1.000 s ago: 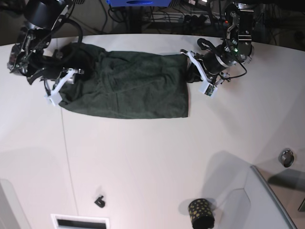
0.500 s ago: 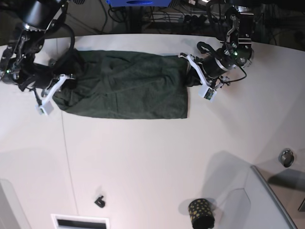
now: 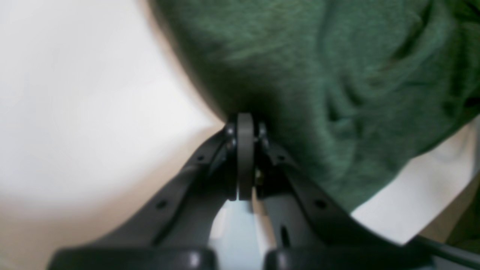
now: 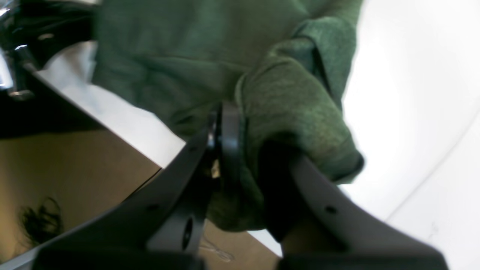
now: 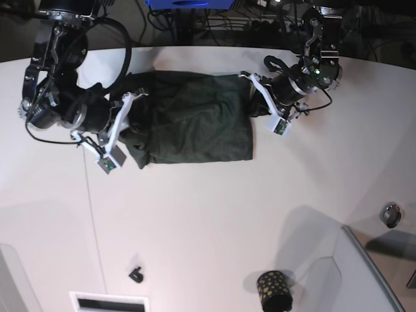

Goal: Layout the t-shirt on the table in an organized manner, then fold the t-shirt properly
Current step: 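Pull the shirt ends apart with both grippers to straighten it, then fold the shirt end with the right gripper over toward the other end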

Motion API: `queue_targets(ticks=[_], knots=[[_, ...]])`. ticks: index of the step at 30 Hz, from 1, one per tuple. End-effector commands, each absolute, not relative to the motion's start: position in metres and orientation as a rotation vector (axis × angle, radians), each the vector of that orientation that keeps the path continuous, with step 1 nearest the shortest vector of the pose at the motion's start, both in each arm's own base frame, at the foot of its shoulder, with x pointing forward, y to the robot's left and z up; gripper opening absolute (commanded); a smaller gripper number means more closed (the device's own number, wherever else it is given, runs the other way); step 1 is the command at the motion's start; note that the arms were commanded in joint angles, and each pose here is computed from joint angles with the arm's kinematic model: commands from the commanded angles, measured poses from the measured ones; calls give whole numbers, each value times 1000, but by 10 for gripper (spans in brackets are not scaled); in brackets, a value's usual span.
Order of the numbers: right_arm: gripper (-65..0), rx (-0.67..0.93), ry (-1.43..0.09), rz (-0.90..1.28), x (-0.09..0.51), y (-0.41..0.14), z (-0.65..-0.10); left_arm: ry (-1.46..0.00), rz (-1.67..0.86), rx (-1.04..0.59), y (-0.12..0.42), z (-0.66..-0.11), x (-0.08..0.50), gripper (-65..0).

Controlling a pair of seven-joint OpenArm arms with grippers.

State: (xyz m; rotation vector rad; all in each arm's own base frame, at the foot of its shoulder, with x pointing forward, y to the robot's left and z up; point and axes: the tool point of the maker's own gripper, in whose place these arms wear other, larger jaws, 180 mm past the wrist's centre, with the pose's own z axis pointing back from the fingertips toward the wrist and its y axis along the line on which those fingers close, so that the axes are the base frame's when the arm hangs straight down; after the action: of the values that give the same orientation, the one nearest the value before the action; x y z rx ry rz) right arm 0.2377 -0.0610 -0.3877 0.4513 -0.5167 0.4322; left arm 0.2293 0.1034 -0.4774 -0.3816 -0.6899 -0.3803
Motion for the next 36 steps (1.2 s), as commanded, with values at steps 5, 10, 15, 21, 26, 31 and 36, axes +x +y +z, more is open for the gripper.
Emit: queue_targets(ticks=[5,10,15,21,26,31,36], knots=[[-644,499,-568,449,249,-31,-367,-742,-371,-416,90,-466,239,-650],[-644,561,-602,447,253,-2,-361,-730,-413,-449,72,-466,235,-650],[-644,627,-557,437,249,27,-376,-730,-413,-451,70,-466,234,-650],[-644,662,-509,420,247,44,-396,-729,-405,-440,76,-467,234,-650],[-641,681,-522,444,247,56,-393,-723,-408,-435,79,-468,232,-650],[-554,695,-530,514,247,73,-386,-729,-410,-432,81,-467,235,-650],[-347,702,-538,546,247,81,-381,-735,-416,-429,81,-464,235,-650]])
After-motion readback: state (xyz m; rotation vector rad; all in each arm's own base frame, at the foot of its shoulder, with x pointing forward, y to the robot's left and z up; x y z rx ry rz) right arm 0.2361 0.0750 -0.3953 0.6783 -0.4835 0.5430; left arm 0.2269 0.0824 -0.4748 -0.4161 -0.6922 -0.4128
